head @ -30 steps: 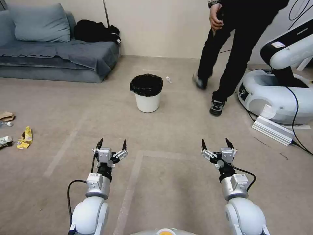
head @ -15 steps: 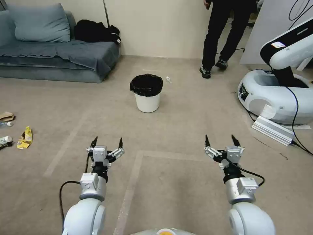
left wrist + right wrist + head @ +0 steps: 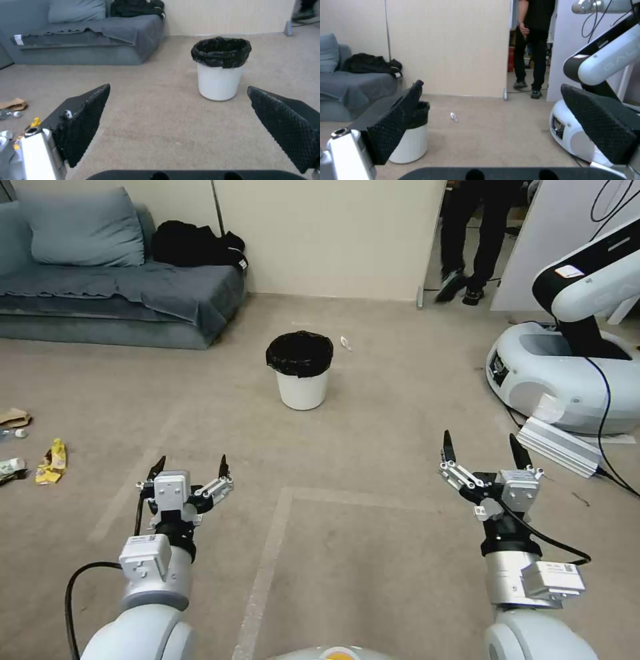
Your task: Pick up the trash bin, then pick up the garbage from the floor and place it into the trash bin.
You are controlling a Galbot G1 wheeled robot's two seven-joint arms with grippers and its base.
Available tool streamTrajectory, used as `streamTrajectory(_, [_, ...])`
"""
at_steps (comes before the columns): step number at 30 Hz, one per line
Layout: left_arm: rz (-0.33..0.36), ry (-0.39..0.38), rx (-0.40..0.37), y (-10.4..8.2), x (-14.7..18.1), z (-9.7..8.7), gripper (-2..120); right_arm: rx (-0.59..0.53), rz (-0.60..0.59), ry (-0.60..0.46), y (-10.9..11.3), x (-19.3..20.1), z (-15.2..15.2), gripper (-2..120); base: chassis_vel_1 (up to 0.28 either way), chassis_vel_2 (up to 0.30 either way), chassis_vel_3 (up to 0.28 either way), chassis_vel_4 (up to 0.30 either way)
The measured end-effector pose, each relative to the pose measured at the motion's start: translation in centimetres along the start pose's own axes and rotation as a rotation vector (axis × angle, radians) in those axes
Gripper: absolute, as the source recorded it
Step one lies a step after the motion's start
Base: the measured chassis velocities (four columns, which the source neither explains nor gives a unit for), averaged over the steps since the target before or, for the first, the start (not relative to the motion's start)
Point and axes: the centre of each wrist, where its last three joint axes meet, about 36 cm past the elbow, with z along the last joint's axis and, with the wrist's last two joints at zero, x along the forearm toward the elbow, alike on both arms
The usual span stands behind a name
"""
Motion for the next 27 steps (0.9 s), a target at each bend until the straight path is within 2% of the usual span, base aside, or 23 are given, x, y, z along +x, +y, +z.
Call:
streamTrajectory(21, [0.016, -0.001, -0.004, -0.09, 0.06, 0.38, 100, -0.011, -0.027, -0.002, 0.06, -0.06, 0.98, 100, 0.0, 0.0, 0.0, 0.0])
streamTrajectory(27, [0.016, -0.003, -0.011, -0.12, 0.12, 0.44, 100, -0.022, -0.024, -0.005, 0.0, -0.12, 0.81, 100, -0.081, 0.06, 0.063, -0.056])
